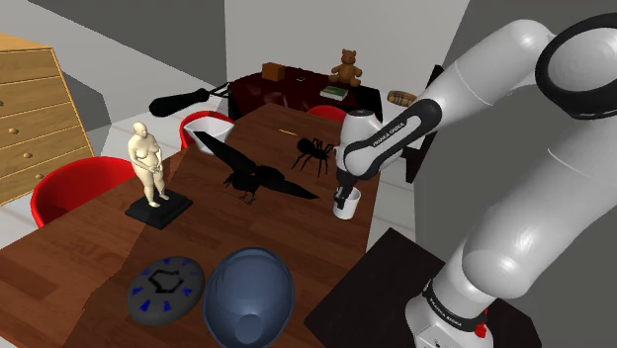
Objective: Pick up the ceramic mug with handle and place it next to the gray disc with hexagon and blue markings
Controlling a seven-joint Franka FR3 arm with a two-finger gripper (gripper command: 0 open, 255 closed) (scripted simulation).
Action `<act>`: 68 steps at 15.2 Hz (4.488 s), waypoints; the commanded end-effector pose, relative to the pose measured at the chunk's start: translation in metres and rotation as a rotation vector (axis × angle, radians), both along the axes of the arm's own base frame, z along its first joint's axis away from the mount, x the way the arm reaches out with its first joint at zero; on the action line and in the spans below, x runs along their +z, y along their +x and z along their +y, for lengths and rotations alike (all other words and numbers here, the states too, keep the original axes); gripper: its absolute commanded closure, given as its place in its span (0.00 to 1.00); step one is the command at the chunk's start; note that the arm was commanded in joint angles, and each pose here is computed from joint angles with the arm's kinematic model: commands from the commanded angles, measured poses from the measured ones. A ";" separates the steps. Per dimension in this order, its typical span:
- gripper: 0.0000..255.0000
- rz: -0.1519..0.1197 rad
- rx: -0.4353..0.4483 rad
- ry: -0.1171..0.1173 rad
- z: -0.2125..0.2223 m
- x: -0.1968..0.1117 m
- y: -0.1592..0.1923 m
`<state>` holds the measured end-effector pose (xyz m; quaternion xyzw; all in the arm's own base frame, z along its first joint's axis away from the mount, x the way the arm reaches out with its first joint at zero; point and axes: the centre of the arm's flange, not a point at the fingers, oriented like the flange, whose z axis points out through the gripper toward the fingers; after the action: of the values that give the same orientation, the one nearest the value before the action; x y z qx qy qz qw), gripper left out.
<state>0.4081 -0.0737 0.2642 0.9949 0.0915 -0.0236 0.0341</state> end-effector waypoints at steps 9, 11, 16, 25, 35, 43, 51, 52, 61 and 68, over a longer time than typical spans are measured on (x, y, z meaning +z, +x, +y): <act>1.00 0.000 0.000 0.000 -0.001 0.053 0.000; 1.00 0.000 0.000 0.000 -0.001 0.063 0.000; 1.00 0.000 0.000 0.000 -0.001 0.090 0.000; 1.00 0.000 0.000 0.000 0.051 0.115 0.009; 1.00 0.000 0.000 0.000 0.181 0.116 0.030; 1.00 0.000 0.000 0.000 0.286 0.116 0.048; 1.00 0.000 0.000 0.000 0.390 0.117 0.065; 1.00 0.000 0.000 0.000 0.400 0.117 0.067; 1.00 0.000 0.000 0.000 0.400 0.069 0.067; 1.00 0.000 0.000 0.000 0.400 0.032 0.067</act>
<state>0.4751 0.3267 0.3027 0.9949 0.0915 -0.0242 0.0343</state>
